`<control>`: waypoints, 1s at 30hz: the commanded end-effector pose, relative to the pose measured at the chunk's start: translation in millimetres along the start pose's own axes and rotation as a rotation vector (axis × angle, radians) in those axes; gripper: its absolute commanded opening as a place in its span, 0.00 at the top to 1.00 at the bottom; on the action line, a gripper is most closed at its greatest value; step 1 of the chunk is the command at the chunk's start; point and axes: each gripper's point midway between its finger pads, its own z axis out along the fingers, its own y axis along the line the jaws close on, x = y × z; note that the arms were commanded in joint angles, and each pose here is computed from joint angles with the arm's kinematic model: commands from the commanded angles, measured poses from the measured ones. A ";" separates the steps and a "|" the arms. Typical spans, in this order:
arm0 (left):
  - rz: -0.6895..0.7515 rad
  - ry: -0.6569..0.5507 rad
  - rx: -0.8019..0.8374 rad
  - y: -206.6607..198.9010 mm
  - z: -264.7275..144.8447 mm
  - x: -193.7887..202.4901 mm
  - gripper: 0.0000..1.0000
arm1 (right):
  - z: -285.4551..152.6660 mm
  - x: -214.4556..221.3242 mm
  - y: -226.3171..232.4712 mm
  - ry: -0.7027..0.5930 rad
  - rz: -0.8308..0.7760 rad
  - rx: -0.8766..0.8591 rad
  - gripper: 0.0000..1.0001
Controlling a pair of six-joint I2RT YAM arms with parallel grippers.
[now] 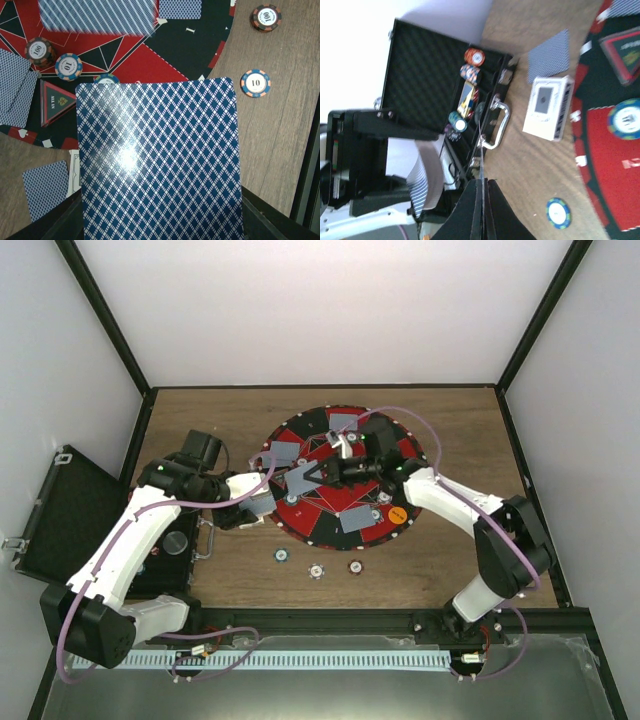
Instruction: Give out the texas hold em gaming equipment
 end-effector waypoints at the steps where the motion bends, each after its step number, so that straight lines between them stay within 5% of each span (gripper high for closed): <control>1: 0.024 -0.032 -0.001 -0.2 -1.6 -7.4 0.96 | -29.7 -30.5 -11.2 -0.065 -0.014 0.015 0.99; 14: 0.014 -0.034 0.009 -1.8 -2.9 -8.7 0.96 | -73.4 -194.6 -163.5 -0.262 0.048 0.270 0.99; 20: 0.009 -0.024 0.004 -0.6 -4.0 -7.8 0.96 | -61.0 -225.1 -238.5 -0.277 0.130 0.332 0.98; 30: 0.011 -0.006 0.007 1.7 -3.7 -7.0 0.96 | -54.4 -254.9 -268.0 -0.325 0.129 0.358 0.93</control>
